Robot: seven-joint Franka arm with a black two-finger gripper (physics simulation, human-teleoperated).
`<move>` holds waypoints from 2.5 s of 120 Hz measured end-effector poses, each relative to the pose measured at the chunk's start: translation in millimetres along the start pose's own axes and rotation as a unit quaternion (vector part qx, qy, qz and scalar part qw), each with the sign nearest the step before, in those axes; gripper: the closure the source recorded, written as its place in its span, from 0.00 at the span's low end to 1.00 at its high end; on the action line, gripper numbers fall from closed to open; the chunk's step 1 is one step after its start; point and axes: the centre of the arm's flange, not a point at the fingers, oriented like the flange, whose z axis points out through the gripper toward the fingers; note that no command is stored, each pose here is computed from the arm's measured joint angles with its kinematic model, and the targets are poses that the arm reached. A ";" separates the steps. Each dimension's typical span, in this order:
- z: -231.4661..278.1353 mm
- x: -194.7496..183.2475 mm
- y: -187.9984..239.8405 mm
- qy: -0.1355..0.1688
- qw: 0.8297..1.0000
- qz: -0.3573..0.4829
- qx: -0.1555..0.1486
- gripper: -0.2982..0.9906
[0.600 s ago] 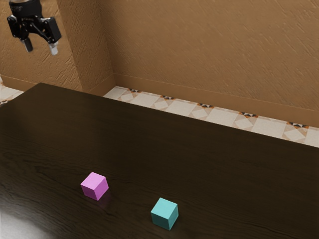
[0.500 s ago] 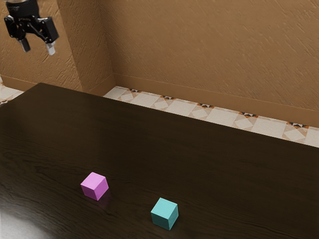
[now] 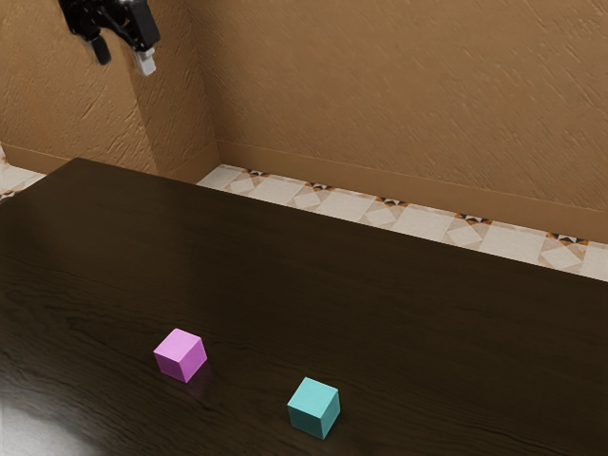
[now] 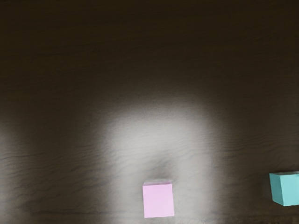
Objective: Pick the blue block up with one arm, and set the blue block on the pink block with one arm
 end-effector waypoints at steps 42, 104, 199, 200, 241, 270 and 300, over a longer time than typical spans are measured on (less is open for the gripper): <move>24.3 7.2 33.9 -0.014 0.999 0.035 -0.005 0.25; 227.9 -11.3 59.0 -0.019 0.998 0.057 -0.034 0.25; 353.2 -32.8 234.2 -0.045 0.992 0.096 -0.074 0.25; 354.6 -34.1 235.8 -0.046 0.992 0.096 -0.074 0.25; 406.0 -61.6 254.9 -0.055 0.994 0.064 -0.073 0.25; 420.8 -64.7 242.8 -0.049 0.996 0.034 -0.071 0.25; 442.2 -68.2 248.7 -0.061 0.996 0.021 -0.066 0.25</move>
